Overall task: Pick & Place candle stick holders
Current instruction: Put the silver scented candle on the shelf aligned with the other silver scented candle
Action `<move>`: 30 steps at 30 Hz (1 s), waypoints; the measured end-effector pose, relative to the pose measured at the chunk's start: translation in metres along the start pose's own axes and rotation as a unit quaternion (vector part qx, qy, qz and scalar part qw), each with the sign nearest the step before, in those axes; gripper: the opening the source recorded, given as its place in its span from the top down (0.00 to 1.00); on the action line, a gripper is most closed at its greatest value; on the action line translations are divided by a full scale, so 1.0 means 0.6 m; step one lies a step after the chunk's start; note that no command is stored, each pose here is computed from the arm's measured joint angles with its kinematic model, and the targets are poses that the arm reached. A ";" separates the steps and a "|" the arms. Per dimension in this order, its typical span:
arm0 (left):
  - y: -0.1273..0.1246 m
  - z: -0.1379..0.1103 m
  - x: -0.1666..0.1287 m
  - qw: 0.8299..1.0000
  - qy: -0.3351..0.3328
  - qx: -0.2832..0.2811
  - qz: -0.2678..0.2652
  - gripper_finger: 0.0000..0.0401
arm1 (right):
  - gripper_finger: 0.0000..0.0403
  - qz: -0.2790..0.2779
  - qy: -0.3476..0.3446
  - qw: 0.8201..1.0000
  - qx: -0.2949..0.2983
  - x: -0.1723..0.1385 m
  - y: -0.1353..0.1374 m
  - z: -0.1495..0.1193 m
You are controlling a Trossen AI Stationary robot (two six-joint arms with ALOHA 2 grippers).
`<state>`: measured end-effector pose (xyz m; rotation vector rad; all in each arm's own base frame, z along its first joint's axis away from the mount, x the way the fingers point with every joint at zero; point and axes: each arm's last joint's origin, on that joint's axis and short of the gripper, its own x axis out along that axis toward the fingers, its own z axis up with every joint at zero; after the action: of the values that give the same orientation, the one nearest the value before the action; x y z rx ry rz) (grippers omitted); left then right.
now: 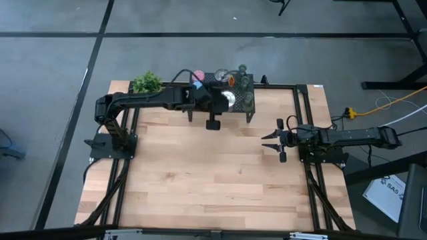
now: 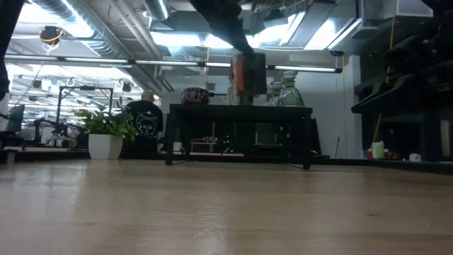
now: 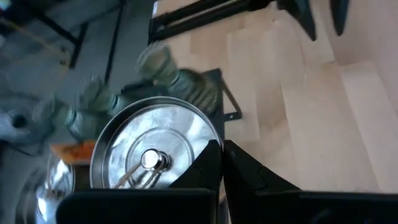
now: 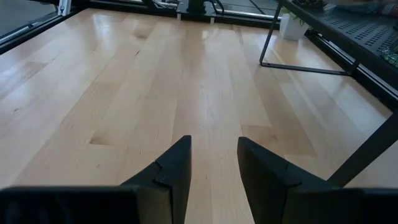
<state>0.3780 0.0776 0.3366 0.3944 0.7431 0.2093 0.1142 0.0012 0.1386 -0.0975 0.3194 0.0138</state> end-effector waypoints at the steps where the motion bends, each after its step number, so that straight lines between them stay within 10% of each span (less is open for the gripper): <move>1: 0.008 -0.005 0.002 1.000 0.003 -0.015 -0.004 1.00 | 0.67 0.000 0.000 1.000 0.000 0.000 0.000 0.000; 30: 0.062 -0.038 0.016 0.993 0.013 -0.111 -0.033 1.00 | 0.67 0.000 0.000 1.000 0.000 0.000 0.000 0.000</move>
<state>0.3671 0.1205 0.3311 0.1567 0.7490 0.2330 0.1142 0.0011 0.1386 -0.0977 0.3193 0.0130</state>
